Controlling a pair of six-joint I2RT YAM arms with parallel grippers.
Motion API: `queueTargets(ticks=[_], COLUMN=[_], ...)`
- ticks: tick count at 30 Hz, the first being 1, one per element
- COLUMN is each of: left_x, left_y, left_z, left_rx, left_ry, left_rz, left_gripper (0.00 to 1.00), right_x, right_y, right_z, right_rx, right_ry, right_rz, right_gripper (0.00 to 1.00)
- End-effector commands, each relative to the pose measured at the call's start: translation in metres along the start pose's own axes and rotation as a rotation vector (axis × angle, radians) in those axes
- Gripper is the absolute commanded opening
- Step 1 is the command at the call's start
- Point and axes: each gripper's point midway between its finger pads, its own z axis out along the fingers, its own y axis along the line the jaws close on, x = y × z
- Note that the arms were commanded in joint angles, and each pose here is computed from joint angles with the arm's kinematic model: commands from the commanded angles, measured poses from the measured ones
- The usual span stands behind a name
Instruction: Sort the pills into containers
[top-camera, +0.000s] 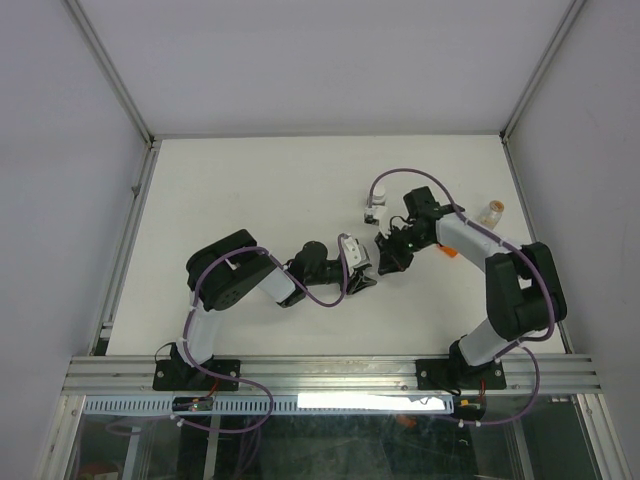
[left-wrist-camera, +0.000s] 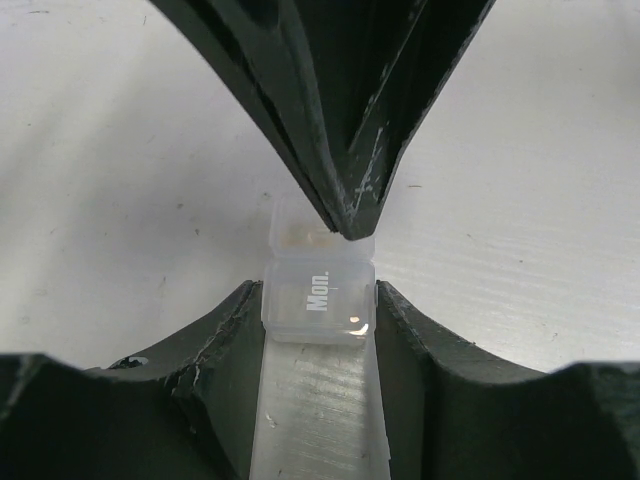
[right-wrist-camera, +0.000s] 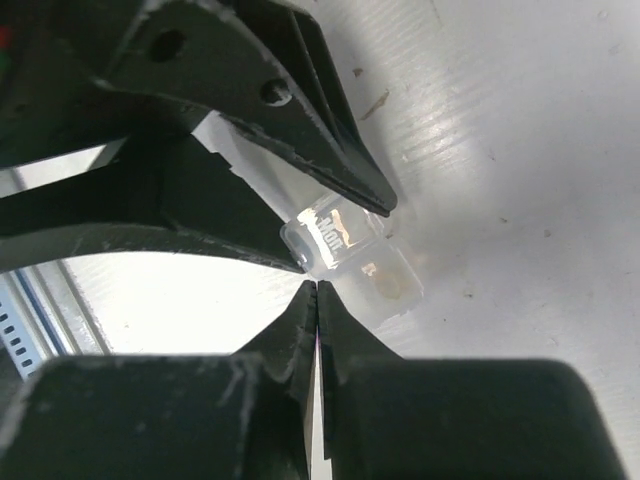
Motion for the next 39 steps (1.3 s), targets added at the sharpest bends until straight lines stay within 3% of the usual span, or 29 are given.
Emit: queueTargets(ticks=[1, 8, 14, 20, 27, 34, 39], left_x=[-0.01, -0.021, -0.031, -0.037, -0.035, -0.031, -0.025], left_y=[-0.003, -0.002, -0.001, -0.003, -0.003, 0.005, 0.006], left_z=[0.003, 0.0, -0.007, -0.017, -0.027, -0.018, -0.013], left_rx=[0.023, 0.01, -0.015, -0.023, -0.023, -0.051, -0.04], left_ry=[-0.019, -0.037, -0.061, -0.071, -0.077, -0.111, -0.107], left_rz=[-0.017, -0.029, -0.014, -0.003, 0.031, 0.058, 0.062], left_gripper=[0.36, 0.68, 0.8, 0.8, 0.76, 0.63, 0.6], right_x=[-0.03, -0.033, -0.033, -0.031, -0.027, -0.032, -0.031], right_y=[0.011, 0.006, 0.003, 0.006, 0.011, 0.009, 0.008], right_z=[-0.024, -0.043, -0.05, -0.047, -0.019, -0.011, -0.01], right_rx=[-0.042, -0.046, -0.046, -0.071, -0.091, -0.079, -0.076], right_ry=[-0.131, -0.207, -0.236, -0.24, -0.16, -0.142, -0.134], right_rz=[-0.07, -0.034, -0.018, -0.005, 0.007, 0.016, 0.03], right_gripper=[0.03, 0.06, 0.07, 0.09, 0.09, 0.09, 0.09])
